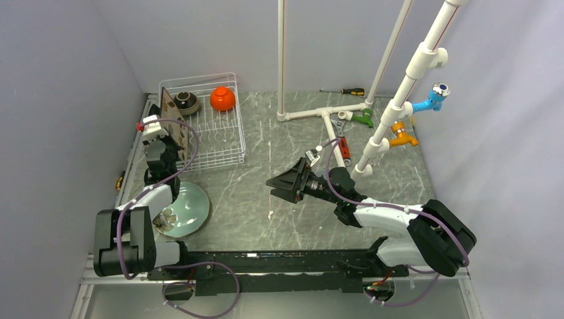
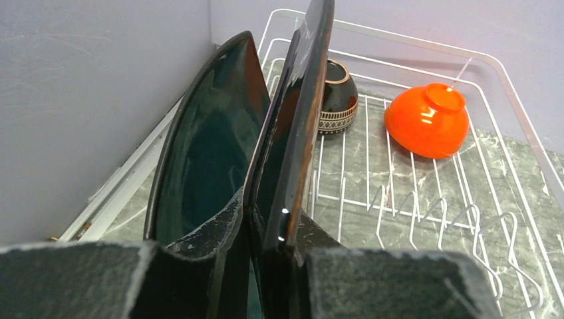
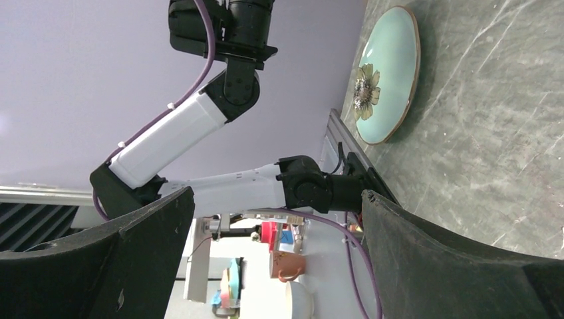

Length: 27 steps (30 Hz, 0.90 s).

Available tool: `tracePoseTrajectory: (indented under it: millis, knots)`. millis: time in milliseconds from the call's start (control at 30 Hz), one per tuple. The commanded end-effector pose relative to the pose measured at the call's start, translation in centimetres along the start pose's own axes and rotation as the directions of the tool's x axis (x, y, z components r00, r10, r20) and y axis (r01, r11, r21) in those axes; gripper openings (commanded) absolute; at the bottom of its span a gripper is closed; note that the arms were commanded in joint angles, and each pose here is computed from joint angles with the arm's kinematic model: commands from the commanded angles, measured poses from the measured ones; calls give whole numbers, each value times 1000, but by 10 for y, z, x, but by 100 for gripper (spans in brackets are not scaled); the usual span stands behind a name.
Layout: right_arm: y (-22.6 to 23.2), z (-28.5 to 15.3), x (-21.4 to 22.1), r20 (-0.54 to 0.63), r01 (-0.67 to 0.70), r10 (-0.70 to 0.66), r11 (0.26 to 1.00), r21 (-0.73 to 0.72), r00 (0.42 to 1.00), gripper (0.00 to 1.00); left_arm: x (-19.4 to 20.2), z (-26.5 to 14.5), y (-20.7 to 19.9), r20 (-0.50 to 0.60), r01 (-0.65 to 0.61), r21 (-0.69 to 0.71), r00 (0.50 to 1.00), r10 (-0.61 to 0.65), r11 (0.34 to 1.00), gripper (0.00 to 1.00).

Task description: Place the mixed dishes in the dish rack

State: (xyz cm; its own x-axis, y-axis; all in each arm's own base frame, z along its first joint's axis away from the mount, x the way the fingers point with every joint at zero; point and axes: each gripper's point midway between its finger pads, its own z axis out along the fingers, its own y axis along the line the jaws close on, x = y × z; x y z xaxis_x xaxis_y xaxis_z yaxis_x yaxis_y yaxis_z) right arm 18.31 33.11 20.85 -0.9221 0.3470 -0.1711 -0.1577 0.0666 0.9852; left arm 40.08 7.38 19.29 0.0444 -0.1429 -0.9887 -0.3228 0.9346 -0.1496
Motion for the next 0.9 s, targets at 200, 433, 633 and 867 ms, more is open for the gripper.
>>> tracePoseTrajectory:
  millis: [200,433,633,867]
  knots:
    - [9,0,-2,13,24,-23,999,-49,1000,96,-82,0,1,288,89,-42,955,-74,995,17]
    - [9,-3,-1,18,24,-23,999,-49,1000,96,-75,2,5,280,111,-61,956,-89,992,40]
    - [9,-4,-1,23,23,-22,999,-47,999,96,-73,1,8,271,121,-83,958,-95,989,51]
    - [8,-4,-2,24,23,-22,999,-45,999,96,-77,-1,9,260,121,-110,962,-89,986,66]
